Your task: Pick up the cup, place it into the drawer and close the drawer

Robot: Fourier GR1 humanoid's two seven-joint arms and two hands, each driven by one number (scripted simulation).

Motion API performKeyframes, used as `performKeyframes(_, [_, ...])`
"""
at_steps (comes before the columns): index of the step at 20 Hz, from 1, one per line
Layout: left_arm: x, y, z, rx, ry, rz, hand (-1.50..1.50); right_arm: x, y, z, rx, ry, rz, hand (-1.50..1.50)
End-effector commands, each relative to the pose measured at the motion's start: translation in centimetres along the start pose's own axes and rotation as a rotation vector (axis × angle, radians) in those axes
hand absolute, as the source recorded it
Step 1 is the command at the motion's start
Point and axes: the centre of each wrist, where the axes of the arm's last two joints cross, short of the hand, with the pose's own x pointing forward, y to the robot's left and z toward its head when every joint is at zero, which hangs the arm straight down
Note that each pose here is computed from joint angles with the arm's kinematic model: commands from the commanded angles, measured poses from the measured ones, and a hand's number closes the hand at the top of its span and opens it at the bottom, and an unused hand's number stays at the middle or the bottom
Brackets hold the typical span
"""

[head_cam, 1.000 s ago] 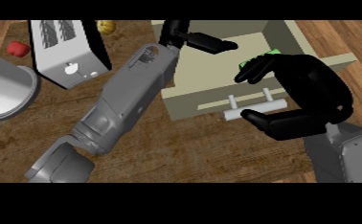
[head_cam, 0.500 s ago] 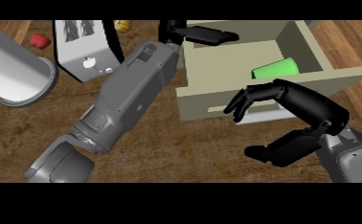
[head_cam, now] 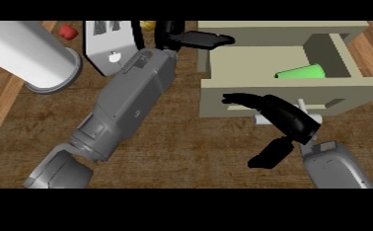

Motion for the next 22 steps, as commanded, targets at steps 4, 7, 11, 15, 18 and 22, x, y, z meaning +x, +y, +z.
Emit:
performKeyframes(4, [-1.7,1.6,1.7,0.013,-0.003,0.042,-1.5,-5.8,3.2,-4.3,0.104,0.119,0.108,-1.5])
performKeyframes(7, [-2.0,2.9,2.5,0.026,-0.022,0.053,-1.5,-8.1,1.8,-5.6,0.085,0.193,0.111,1.5])
performKeyframes(11, [-1.9,5.2,3.0,0.012,-0.015,0.06,-1.5,-10.1,0.5,-6.5,-0.014,0.171,0.074,1.5])
performKeyframes(15, [-2.1,6.1,3.9,-0.005,0.0,0.09,-1.5,-10.8,-3.9,-6.3,-0.134,0.132,0.038,1.5])
performKeyframes(18, [-2.0,7.5,4.4,-0.016,-0.005,0.092,-1.5,-10.7,-7.3,-6.0,-0.233,0.103,0.022,1.5])
performKeyframes(22, [-2.7,9.9,5.8,-0.013,0.011,0.084,-1.5,-10.1,-11.1,-5.4,-0.345,0.142,0.044,1.5])
